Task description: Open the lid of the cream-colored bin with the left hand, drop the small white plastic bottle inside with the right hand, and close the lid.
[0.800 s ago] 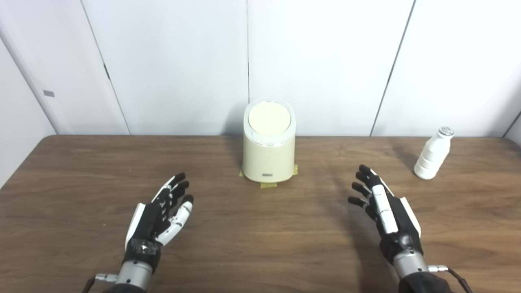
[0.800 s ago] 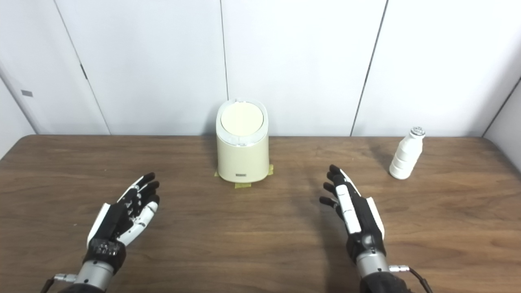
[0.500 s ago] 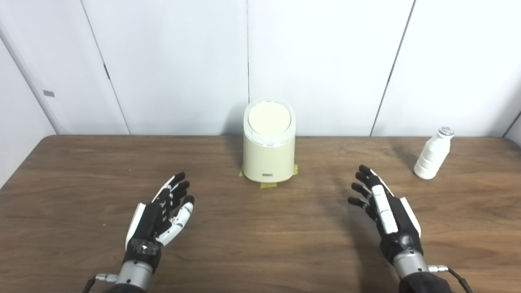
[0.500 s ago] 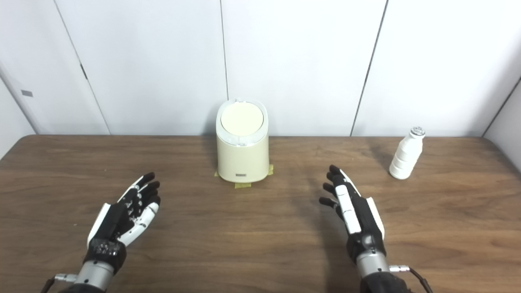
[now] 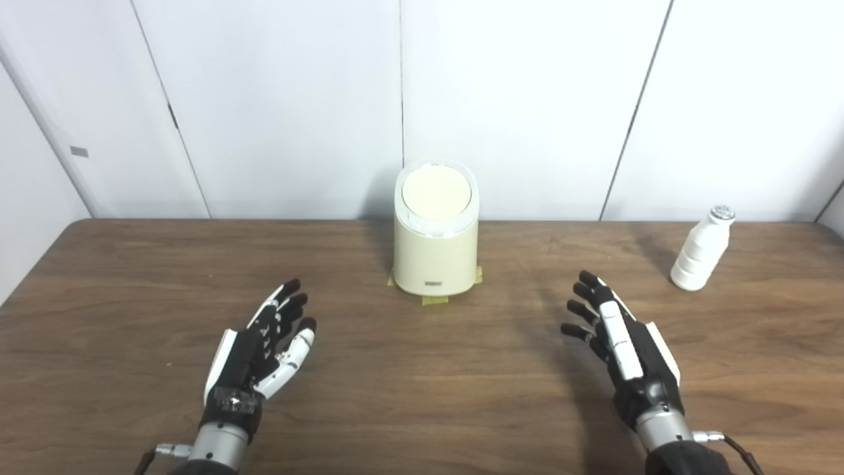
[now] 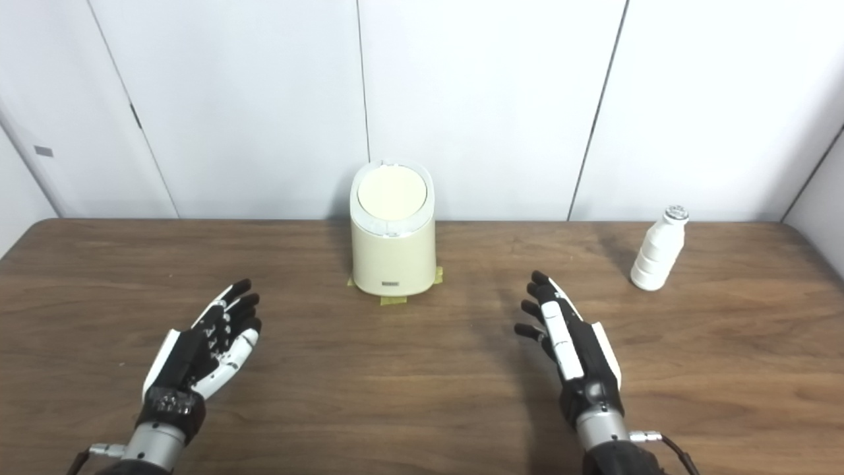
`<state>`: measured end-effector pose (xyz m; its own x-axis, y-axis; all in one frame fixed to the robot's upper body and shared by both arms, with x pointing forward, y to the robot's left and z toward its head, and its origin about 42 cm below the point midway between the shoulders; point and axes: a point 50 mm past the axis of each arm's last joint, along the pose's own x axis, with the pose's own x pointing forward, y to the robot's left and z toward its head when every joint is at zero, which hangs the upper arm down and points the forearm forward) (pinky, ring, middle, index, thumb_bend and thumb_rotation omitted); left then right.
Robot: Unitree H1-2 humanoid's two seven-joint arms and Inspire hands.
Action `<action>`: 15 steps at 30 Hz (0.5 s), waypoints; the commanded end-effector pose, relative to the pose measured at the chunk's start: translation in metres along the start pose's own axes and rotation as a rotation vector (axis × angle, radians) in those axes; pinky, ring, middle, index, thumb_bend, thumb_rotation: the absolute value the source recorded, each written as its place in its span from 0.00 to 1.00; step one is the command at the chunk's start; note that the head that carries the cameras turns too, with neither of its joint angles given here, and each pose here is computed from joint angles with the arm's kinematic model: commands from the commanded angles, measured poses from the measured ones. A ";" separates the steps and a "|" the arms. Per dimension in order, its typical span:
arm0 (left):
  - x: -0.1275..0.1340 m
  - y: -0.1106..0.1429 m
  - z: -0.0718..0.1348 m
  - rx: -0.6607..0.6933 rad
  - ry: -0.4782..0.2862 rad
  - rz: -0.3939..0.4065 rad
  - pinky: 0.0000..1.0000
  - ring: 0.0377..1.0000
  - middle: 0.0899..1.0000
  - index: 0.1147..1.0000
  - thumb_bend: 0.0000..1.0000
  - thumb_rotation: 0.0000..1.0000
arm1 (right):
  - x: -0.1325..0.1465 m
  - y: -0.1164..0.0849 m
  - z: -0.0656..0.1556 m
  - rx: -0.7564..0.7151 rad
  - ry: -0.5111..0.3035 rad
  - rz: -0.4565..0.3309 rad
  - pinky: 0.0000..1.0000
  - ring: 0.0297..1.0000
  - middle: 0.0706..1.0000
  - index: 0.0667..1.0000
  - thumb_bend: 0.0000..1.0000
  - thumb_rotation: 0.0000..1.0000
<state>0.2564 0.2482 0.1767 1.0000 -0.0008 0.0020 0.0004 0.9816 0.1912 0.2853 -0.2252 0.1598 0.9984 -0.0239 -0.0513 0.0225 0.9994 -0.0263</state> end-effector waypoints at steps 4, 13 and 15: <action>0.006 -0.001 0.018 0.056 -0.079 0.026 0.89 0.89 0.86 0.92 0.40 0.28 | 0.006 -0.001 0.022 0.025 -0.095 0.009 0.74 0.87 0.90 0.89 0.53 0.88; 0.037 -0.002 0.059 0.141 -0.145 0.057 0.89 0.89 0.90 0.97 0.68 0.40 | 0.008 -0.005 0.016 0.041 -0.085 0.010 0.75 0.88 0.91 0.89 0.53 0.87; 0.049 -0.001 0.072 0.144 -0.177 0.050 0.90 0.91 0.93 0.99 0.73 0.40 | 0.009 -0.006 0.014 0.038 -0.084 0.011 0.75 0.88 0.91 0.88 0.53 0.87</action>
<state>0.2948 0.2388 0.2184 0.9960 0.0223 0.0860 -0.0486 0.9470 0.3175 0.2864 -0.2308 0.1576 0.9981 -0.0240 -0.0576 0.0247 0.9996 0.0112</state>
